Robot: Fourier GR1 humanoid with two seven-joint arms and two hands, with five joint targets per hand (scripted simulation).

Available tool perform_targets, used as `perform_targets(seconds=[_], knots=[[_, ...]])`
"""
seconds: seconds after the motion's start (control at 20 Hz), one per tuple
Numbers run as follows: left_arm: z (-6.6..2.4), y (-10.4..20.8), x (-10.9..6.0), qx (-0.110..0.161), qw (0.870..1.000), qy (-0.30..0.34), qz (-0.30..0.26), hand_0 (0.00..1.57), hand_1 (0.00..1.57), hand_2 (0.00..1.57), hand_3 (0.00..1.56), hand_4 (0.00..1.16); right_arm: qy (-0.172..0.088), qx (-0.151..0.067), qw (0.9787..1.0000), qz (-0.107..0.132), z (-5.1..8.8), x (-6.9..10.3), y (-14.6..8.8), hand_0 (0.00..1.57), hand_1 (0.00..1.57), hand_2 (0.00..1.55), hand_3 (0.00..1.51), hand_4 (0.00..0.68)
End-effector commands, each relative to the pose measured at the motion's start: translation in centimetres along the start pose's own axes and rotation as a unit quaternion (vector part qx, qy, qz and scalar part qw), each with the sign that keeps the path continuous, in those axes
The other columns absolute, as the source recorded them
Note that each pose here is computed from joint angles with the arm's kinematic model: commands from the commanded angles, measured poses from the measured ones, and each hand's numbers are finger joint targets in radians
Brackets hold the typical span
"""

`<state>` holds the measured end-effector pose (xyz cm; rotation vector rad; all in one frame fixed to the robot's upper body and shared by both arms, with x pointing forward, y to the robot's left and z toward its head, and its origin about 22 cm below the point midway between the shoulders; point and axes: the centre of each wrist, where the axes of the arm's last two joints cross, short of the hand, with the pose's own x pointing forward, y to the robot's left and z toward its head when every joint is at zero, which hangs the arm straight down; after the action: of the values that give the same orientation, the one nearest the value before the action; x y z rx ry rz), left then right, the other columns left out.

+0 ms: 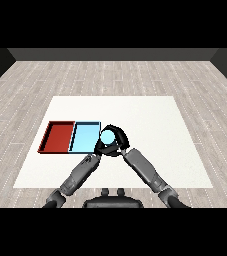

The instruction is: Pick the blue can and put it in the blue box

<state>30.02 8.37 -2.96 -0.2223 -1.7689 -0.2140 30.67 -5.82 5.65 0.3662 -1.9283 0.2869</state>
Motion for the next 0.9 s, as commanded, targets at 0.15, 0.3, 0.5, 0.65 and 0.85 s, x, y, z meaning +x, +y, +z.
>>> perform_targets(seconds=[0.15,0.3,0.5,0.65,0.85], knots=[[-1.86,0.1,1.6,0.013,0.997,-0.003,-0.070,0.32,0.32,0.48,0.33,0.18,0.001,0.025,0.9997,-0.008,-0.2,-1.3,1.9,1.46,1.46,1.47,1.40,0.593],[-1.52,0.5,1.6,-0.005,0.984,-0.001,-0.179,0.45,0.45,0.60,0.00,0.19,0.002,0.023,0.9997,-0.010,-0.9,-0.6,2.0,1.46,1.46,1.47,1.40,0.596],[-0.54,0.8,0.3,0.060,0.995,-0.030,-0.074,0.00,0.00,0.07,0.00,0.71,0.001,0.028,0.9996,-0.008,0.0,-0.7,2.3,1.45,1.45,1.45,1.39,0.591],[0.34,-0.5,-0.4,0.073,0.994,-0.012,-0.076,1.01,1.01,1.04,0.90,0.70,0.002,0.027,0.9993,-0.026,0.9,-0.8,2.3,1.44,1.44,1.45,1.40,0.611],[0.43,-1.9,0.8,0.065,0.996,-0.007,-0.057,0.73,0.73,0.82,0.64,0.67,0.000,0.033,0.9991,-0.026,0.6,-1.3,3.2,1.44,1.44,1.45,1.39,0.600]])
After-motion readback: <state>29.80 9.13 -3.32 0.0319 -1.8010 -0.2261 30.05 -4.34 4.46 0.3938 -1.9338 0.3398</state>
